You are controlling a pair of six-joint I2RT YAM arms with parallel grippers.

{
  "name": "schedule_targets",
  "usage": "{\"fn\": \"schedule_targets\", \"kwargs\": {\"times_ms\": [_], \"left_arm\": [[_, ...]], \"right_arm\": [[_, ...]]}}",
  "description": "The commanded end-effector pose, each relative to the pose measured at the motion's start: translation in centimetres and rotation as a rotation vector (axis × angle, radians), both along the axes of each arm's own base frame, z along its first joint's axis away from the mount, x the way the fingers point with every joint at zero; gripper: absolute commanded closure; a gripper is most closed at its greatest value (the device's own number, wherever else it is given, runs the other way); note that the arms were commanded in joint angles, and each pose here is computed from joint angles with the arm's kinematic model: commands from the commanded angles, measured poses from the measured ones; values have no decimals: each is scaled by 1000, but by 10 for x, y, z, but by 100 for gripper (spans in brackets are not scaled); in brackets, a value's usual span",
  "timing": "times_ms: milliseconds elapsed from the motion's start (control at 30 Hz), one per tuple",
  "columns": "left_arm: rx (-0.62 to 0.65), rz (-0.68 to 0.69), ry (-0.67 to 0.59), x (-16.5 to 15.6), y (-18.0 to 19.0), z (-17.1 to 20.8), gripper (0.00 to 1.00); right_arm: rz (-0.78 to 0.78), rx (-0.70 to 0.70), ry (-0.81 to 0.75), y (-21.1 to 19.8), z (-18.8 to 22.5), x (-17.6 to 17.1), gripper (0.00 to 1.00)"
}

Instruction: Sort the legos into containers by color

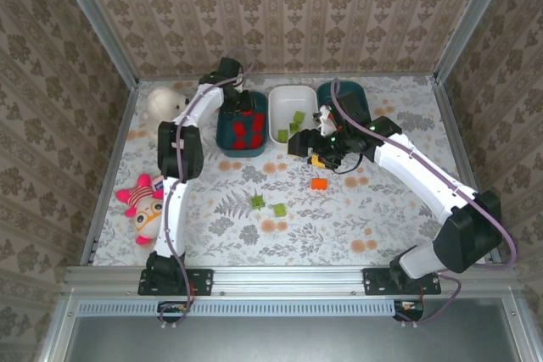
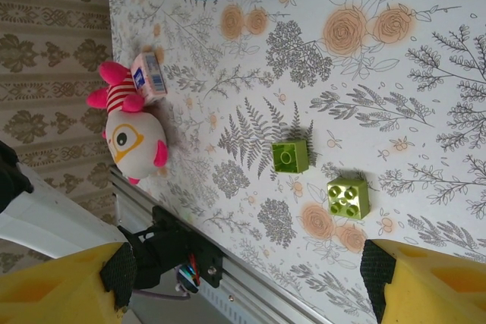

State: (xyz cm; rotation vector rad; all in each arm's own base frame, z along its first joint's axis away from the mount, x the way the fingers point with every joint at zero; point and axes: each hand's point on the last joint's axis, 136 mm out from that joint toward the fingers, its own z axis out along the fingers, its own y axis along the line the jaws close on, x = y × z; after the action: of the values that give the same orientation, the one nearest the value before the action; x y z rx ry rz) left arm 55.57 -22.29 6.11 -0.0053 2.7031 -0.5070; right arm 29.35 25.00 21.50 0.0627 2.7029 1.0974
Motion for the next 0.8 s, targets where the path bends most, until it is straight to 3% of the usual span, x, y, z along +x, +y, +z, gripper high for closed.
{"fn": "schedule_targets", "kwargs": {"times_ms": [0, 100, 167, 300, 500, 767], "left_arm": [[-11, 15, 41, -14, -8, -1, 77], [-10, 35, 53, -19, -7, 0, 61], [-11, 42, 45, -21, -7, 8, 55], [-21, 45, -3, -21, -7, 37, 50], [-63, 64, -98, -33, -7, 99, 46], [-111, 55, -206, -106, 1, 163, 43]], "right_arm": [[19, -46, -17, 0, -4, 7, 19], [86, -87, -45, 8, -9, 6, 19], [133, -99, -53, 16, -12, 5, 19], [214, -153, -59, 29, -28, -1, 20], [258, -373, -59, 29, -68, -14, 22], [154, -644, -78, -19, -91, -11, 22]]}}
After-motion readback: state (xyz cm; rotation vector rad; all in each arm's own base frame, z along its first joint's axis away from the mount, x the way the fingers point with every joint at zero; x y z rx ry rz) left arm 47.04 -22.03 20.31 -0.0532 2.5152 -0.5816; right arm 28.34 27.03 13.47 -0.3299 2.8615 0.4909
